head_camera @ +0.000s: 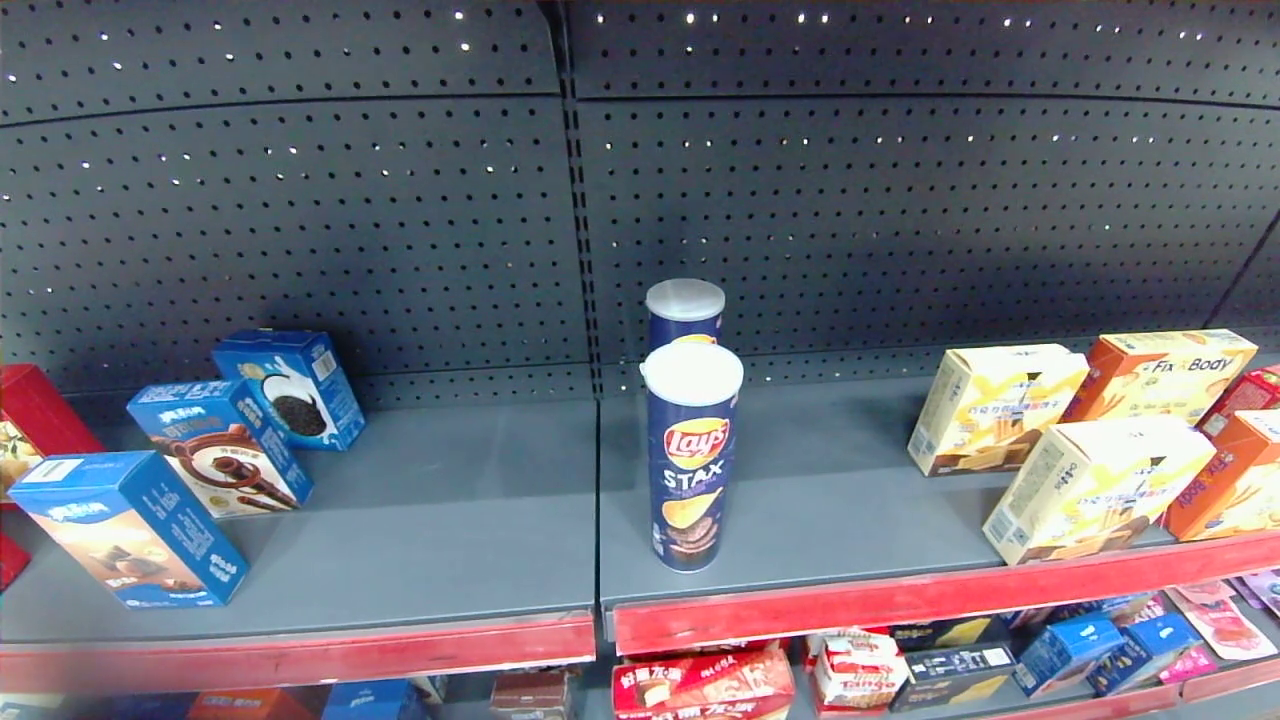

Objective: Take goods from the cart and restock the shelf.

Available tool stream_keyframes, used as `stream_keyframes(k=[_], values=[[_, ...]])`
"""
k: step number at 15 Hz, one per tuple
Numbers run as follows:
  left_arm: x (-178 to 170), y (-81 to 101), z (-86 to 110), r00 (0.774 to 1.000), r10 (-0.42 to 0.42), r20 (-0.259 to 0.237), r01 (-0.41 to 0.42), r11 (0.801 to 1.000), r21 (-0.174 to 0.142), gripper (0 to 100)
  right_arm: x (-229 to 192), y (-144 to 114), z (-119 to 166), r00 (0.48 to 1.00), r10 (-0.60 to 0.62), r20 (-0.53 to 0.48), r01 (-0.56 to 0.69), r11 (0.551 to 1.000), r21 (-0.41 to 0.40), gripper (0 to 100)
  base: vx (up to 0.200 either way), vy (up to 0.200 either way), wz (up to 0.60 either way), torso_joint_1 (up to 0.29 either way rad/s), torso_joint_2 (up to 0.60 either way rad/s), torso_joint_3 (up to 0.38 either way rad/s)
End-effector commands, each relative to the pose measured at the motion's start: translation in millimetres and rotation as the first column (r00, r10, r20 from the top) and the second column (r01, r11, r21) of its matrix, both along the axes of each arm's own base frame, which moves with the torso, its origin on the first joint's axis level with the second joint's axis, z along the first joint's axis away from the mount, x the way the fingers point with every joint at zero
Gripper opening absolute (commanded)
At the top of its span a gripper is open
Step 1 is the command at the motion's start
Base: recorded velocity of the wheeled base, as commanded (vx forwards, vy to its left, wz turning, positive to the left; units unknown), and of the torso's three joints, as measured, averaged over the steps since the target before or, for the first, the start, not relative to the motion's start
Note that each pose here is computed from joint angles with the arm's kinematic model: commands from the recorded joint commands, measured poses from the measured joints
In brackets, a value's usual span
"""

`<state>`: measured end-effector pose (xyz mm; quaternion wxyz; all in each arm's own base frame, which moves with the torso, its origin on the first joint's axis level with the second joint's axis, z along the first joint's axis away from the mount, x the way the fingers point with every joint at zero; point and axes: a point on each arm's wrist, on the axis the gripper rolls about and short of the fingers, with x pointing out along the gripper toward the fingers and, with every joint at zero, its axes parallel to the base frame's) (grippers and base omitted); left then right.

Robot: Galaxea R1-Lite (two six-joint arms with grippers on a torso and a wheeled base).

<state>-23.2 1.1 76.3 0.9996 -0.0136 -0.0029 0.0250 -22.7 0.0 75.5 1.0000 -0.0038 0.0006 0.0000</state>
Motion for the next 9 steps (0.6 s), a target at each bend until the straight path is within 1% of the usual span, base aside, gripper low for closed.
stream_keyframes(k=[1,9], values=[[0.2,0.0,0.0,1.000,0.001,-0.002,-0.001,1.000,-0.001,100,-0.1,0.0,0.0,1.000,0.000,0.001,0.000,1.000,0.000,100,0.000,0.000,0.00,0.000,0.00,0.000],[0.2,0.0,0.0,1.000,0.001,-0.002,-0.001,1.000,-0.001,100,-0.1,0.0,0.0,1.000,0.002,0.001,-0.002,1.000,-0.008,100,0.000,0.000,0.00,0.000,0.00,0.000]])
